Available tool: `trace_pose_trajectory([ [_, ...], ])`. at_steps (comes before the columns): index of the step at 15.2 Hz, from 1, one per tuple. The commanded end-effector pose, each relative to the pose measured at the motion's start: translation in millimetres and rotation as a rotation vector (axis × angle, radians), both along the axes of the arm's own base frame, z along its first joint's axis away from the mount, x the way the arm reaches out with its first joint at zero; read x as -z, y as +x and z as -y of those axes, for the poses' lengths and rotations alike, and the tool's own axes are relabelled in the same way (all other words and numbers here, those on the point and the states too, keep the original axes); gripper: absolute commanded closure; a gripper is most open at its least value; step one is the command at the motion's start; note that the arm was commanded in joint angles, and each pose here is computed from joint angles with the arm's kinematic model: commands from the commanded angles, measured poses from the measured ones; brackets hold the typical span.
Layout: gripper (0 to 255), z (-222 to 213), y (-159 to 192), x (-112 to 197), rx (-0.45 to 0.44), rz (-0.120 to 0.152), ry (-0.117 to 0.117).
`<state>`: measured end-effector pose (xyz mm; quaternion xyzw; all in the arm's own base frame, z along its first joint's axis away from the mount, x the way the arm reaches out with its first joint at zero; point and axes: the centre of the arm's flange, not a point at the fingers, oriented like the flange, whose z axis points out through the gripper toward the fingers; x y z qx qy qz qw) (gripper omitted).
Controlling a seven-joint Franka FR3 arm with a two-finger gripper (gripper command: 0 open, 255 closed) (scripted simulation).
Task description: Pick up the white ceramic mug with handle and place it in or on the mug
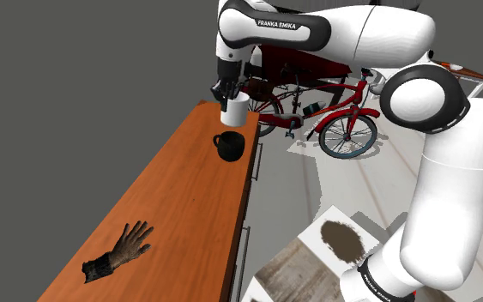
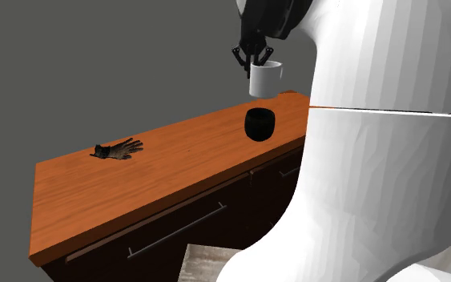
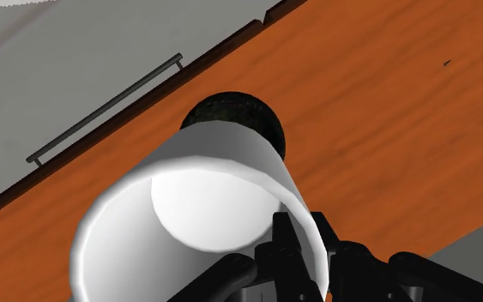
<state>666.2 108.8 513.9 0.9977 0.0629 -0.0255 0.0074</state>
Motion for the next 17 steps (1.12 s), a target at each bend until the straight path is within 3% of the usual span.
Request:
trace_pose_trajectory([
  [1, 255, 0, -1, 10, 0.0, 0.001, 0.0],
  [11, 255, 0, -1, 66, 0.0, 0.001, 0.0],
  [17, 255, 0, -1, 66, 0.0, 0.001, 0.0],
])
